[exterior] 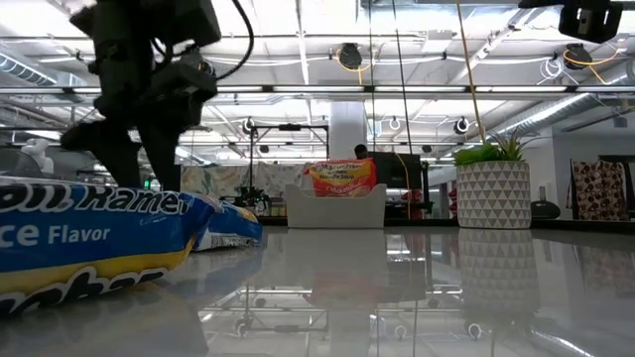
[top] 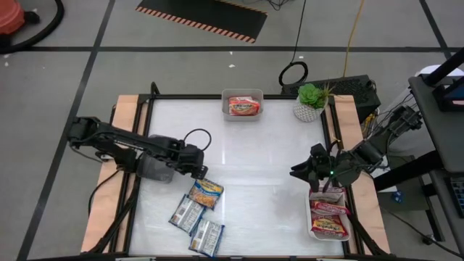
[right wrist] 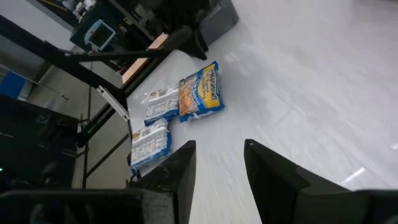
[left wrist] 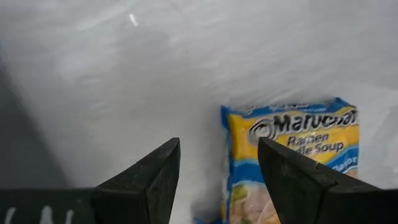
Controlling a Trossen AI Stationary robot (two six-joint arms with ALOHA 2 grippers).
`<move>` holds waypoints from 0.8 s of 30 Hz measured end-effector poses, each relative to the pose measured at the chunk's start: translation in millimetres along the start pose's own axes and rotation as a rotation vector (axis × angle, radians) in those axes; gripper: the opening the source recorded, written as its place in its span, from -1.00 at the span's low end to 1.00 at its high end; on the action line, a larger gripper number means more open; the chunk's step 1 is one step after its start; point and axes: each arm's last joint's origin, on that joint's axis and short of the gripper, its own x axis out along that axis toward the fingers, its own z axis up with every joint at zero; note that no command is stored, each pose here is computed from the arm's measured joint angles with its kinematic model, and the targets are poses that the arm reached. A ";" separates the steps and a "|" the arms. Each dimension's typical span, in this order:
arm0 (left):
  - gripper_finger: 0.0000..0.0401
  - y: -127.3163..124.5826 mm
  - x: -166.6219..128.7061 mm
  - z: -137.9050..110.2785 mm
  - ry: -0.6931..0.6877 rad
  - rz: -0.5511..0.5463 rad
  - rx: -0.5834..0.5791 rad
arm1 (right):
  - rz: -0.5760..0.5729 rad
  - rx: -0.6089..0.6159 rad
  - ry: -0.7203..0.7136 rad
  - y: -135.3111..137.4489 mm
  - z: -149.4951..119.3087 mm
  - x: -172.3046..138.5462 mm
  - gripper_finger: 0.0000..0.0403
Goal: Sort Maruchan noodles
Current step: Put the top blue noodle pack into the black bin
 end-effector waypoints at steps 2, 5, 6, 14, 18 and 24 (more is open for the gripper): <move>0.09 2.4 7.1 2.9 0.013 -0.027 0.002 | 0.001 0.008 -0.009 0.2 1.6 0.7 -0.37; 0.09 2.9 13.6 7.5 0.016 -0.078 -0.014 | -0.003 0.017 -0.021 -0.3 3.8 1.9 -0.37; 0.09 3.1 15.5 8.6 0.011 -0.087 -0.018 | -0.005 0.016 -0.025 -0.4 4.5 2.3 -0.37; 0.09 16.9 26.2 11.7 0.018 -0.043 -0.046 | -0.004 0.036 -0.058 -0.5 10.2 4.7 -0.37; 0.09 24.1 34.3 10.7 0.011 -0.062 -0.077 | -0.008 0.044 -0.080 -1.0 14.1 6.4 -0.37; -0.05 28.8 41.4 9.3 0.003 -0.113 -0.093 | 0.005 0.076 -0.111 -0.1 19.3 8.0 -0.37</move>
